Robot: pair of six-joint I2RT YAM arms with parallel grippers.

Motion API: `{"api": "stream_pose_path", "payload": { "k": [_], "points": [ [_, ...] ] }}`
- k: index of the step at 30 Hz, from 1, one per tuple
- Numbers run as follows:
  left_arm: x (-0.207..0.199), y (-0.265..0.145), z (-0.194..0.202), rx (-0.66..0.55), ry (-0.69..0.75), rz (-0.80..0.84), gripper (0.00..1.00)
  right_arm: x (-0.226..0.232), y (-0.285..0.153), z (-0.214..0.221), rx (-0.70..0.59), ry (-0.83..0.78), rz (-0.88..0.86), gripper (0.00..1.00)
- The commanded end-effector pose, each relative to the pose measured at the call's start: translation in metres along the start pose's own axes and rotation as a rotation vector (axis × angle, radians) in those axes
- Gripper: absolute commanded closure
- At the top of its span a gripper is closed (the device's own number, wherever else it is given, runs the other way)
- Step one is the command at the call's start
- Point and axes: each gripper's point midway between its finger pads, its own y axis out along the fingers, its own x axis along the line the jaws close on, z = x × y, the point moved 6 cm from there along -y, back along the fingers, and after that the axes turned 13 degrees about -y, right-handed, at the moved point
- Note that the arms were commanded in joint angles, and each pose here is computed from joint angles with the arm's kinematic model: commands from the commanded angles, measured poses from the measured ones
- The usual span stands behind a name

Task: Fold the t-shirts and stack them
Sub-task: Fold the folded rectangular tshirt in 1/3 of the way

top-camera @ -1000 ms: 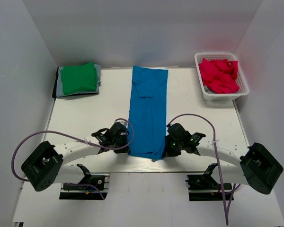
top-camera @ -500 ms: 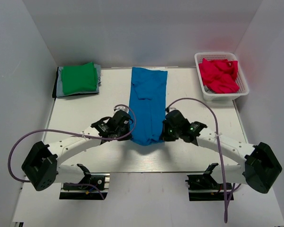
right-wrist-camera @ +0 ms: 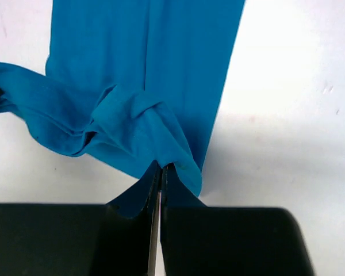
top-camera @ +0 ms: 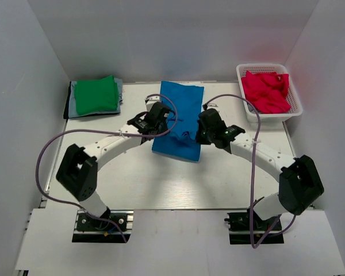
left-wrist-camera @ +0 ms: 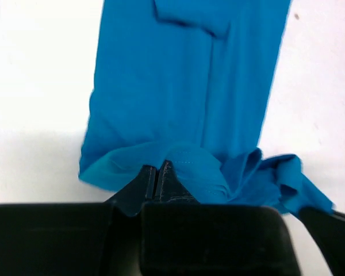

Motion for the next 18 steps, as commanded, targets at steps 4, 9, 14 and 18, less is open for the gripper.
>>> {"api": "stream_pose_path", "payload": {
  "k": [4, 9, 14, 18],
  "points": [
    [-0.009, 0.027, -0.042, -0.084, 0.016, -0.002, 1.00, -0.012, 0.021, -0.046, -0.089, -0.006, 0.029, 1.00],
    [-0.014, 0.052, -0.051, -0.066, 0.044, 0.025, 1.00, -0.015, 0.036, -0.061, -0.089, 0.009, -0.008, 1.00],
    [-0.011, 0.074, -0.061, -0.095, 0.046, 0.038, 1.00, -0.024, 0.056, -0.067, -0.081, 0.018, -0.012, 1.00],
    [-0.019, 0.088, -0.063, -0.080, 0.075, 0.088, 0.99, -0.032, 0.067, -0.072, -0.078, 0.028, -0.007, 1.00]
  ]
}}
